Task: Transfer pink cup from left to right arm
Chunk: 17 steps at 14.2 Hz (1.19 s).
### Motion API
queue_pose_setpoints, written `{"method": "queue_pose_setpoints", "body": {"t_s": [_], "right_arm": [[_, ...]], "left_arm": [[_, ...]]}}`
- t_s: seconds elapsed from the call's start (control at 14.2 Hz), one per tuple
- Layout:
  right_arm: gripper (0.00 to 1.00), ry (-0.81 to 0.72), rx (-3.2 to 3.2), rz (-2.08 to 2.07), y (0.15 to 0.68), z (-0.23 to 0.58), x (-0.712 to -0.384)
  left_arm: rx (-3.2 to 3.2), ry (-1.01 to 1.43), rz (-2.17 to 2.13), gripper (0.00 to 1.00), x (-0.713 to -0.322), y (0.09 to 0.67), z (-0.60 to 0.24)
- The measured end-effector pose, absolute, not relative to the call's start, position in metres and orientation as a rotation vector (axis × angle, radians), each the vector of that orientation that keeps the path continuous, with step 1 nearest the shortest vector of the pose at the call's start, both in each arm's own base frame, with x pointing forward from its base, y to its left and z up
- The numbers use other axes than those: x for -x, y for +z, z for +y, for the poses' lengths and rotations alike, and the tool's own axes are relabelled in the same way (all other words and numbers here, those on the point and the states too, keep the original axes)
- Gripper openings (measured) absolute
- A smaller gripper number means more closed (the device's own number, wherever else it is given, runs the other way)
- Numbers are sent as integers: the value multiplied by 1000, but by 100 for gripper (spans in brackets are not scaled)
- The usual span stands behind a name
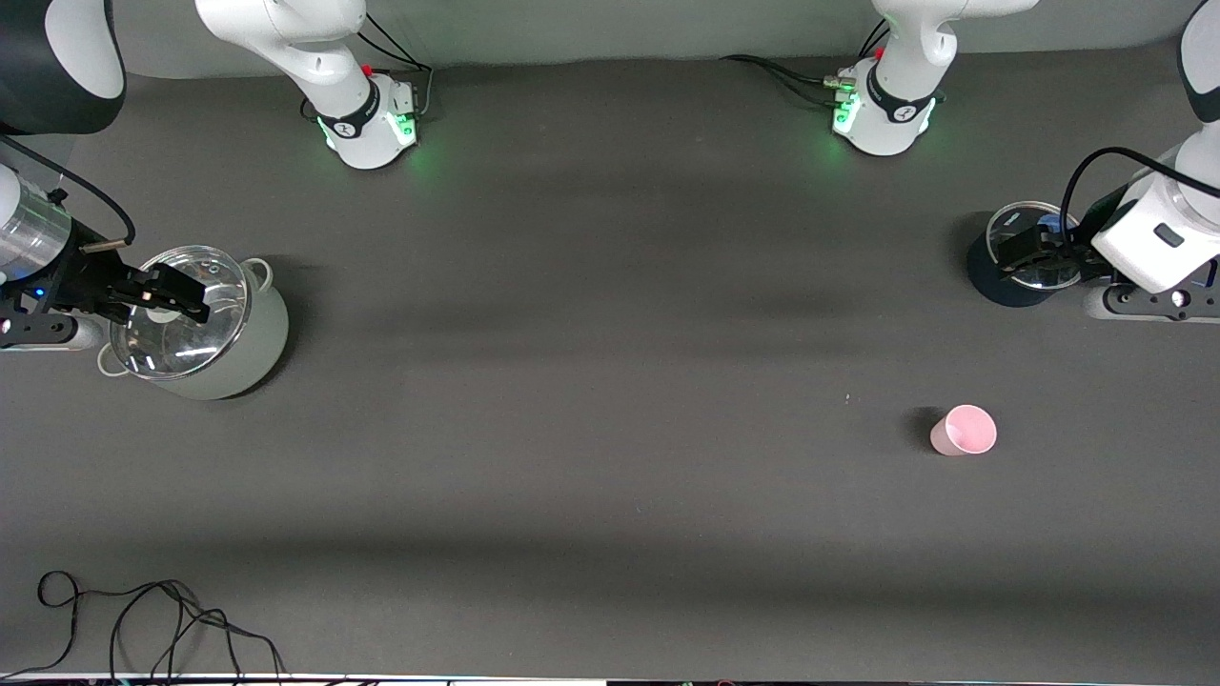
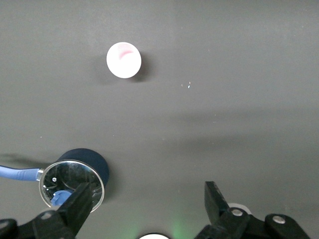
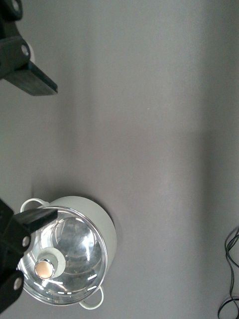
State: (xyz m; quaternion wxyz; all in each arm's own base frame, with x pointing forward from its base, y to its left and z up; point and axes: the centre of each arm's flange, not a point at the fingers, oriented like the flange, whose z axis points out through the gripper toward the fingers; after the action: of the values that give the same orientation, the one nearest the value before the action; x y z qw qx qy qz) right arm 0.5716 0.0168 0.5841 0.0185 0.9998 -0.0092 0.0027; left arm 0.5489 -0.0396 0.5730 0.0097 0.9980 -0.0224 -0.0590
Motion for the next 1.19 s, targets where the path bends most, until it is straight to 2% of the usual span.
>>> {"method": "queue_pose_setpoints", "body": {"t_s": [0.84, 1.19], "right_arm": [[100, 7, -3117, -46, 584, 13, -572], [100, 7, -3117, -51, 584, 11, -572]], "left_arm": [[-3116, -181, -52, 100, -551, 572, -33], [-3109, -140, -233, 100, -560, 576, -15]]}}
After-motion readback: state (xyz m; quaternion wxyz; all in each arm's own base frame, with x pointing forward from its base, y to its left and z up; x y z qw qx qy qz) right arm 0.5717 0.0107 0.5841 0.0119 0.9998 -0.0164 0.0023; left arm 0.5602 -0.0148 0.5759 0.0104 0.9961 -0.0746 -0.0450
